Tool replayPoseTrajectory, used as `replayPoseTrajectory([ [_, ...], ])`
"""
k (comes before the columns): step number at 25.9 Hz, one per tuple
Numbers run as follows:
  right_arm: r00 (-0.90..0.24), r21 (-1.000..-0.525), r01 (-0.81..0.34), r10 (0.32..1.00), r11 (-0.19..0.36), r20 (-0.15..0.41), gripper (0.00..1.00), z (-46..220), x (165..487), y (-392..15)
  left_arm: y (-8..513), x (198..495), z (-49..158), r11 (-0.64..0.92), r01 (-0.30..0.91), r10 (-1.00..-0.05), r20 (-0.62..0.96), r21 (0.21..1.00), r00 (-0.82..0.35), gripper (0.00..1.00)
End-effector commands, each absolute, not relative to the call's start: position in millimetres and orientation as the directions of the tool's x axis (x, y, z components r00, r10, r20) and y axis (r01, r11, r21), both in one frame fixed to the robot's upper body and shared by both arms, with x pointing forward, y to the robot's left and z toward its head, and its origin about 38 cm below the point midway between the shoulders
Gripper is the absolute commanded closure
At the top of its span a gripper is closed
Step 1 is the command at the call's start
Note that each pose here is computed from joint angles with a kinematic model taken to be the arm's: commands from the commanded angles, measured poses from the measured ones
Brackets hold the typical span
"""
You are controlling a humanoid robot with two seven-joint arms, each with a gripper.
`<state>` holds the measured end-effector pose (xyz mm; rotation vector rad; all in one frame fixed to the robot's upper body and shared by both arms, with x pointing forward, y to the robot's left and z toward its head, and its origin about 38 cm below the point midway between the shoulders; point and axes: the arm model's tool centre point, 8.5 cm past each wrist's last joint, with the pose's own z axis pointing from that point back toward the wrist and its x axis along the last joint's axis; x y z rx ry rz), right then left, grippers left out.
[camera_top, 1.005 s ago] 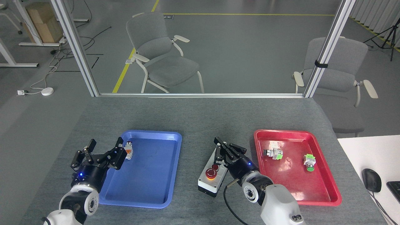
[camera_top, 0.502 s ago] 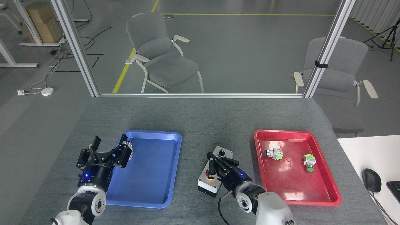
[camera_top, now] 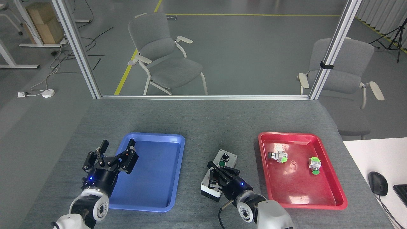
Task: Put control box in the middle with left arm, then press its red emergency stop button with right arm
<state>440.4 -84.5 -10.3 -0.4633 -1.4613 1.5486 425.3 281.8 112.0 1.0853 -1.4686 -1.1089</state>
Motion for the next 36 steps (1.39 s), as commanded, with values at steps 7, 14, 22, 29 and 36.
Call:
replayPoseTrajectory([
  [7, -0.392, -0.918, -0.028, 0.841, 0.395, 0.374, 0.00, 78, 497, -132, 280, 413, 94, 0.180, -0.040, -0.972, 0.171, 0.983, -0.159, 0.01],
  [14, -0.176, -0.845, 0.204, 0.868, 0.494, 0.465, 0.00, 113, 519, -239, 269, 395, 63, 0.184, 0.036, -0.968, 0.187, 0.982, -0.169, 0.01],
  [22, -0.071, -0.925, -0.040, 0.922, 0.379, 0.381, 0.00, 77, 502, -303, 259, 394, 56, 0.196, 0.054, -0.962, 0.203, 0.979, -0.185, 0.01],
  [29, 0.052, -0.934, -0.059, 0.935, 0.353, 0.351, 0.00, 47, 467, -323, 256, 394, 55, 0.210, 0.054, -0.959, 0.216, 0.976, -0.182, 0.01],
  [36, 0.105, -0.901, 0.000, 0.896, 0.434, 0.431, 0.00, 36, 429, -321, 256, 394, 55, 0.210, 0.054, -0.959, 0.216, 0.976, -0.182, 0.01],
])
